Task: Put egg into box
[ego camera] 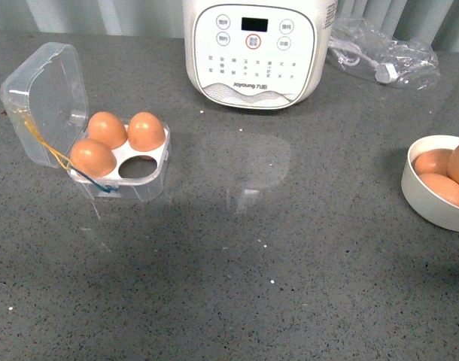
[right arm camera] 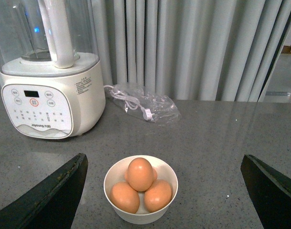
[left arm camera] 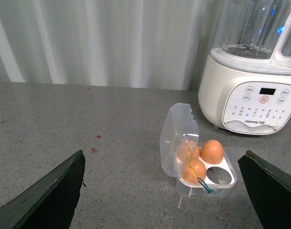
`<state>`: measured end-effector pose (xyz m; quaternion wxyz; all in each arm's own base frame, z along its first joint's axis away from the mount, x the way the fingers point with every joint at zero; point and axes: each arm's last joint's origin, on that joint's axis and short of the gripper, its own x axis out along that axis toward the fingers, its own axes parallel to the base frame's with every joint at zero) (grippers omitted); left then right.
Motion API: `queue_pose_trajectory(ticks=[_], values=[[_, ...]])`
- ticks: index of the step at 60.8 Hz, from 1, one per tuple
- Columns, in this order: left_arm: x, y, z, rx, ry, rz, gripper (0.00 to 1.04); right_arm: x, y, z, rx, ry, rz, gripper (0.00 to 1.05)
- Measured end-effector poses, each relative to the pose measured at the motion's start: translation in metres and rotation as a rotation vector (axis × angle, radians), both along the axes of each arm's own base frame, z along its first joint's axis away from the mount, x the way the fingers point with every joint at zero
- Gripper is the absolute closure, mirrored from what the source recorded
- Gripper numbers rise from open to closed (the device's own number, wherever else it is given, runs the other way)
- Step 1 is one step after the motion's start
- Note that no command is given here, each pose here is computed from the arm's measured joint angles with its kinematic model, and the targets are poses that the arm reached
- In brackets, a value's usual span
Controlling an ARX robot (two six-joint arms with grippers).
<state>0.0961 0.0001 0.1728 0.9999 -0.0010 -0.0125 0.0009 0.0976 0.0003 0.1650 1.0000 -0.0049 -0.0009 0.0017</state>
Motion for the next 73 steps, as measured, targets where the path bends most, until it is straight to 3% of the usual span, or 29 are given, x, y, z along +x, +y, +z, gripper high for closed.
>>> queue_pose_trajectory(ticks=[73], values=[[0.0000, 0.0000, 0.0000, 0.000, 0.000, 0.000, 0.07, 0.0000, 0.0000, 0.0000, 0.000, 0.000, 0.000, 0.07]])
